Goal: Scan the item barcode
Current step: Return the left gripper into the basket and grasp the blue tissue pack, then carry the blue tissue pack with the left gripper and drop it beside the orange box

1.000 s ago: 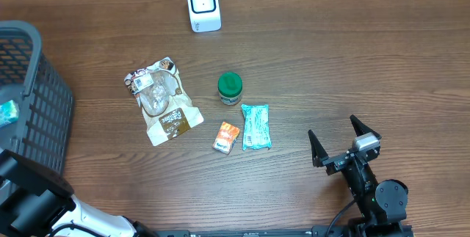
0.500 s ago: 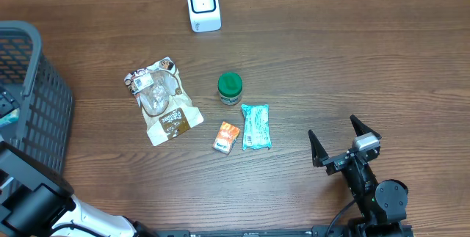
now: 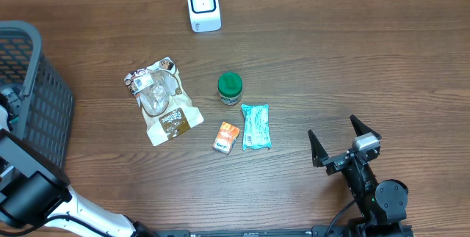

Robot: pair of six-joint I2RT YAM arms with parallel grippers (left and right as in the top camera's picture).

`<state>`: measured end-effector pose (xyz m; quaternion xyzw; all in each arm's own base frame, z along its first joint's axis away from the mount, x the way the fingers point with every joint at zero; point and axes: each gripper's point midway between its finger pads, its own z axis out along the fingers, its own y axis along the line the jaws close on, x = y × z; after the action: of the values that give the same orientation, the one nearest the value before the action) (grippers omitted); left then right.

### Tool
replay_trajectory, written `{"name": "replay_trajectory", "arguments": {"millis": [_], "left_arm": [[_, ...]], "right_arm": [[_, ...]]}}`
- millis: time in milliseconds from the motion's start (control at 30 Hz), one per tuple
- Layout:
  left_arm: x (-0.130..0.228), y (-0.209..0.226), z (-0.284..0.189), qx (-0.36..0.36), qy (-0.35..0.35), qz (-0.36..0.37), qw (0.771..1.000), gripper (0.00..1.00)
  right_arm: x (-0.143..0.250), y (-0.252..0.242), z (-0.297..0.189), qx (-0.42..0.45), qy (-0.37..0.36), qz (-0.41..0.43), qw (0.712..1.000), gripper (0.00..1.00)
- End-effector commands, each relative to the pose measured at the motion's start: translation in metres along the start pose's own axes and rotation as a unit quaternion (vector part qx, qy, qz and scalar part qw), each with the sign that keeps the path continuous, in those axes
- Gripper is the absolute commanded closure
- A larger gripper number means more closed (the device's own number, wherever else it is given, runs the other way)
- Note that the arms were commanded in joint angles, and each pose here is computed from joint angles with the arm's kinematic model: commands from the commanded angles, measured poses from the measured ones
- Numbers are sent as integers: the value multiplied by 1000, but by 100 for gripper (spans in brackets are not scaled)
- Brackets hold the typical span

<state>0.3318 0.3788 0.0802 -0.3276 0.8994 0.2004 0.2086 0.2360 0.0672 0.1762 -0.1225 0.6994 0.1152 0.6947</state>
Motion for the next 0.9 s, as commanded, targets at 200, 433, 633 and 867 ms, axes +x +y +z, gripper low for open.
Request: {"name": "replay_trajectory", "arguments": {"millis": [200,433,633,867], "left_arm": [[14,-8,34,-4,20,41,999,25],[25,-9,53,-11,34,43,998,40],[29,-10,51,-10,44,41,998,96],[1,4,-7,-16,5,-60,998,96]], "right_arm": [[2,0,0,-2,-1,3,1000,0],[2,0,0,-2,-1,3,1000,0],[2,0,0,-2,-1,3,1000,0],[2,0,0,-2,-1,3,1000,0]]}}
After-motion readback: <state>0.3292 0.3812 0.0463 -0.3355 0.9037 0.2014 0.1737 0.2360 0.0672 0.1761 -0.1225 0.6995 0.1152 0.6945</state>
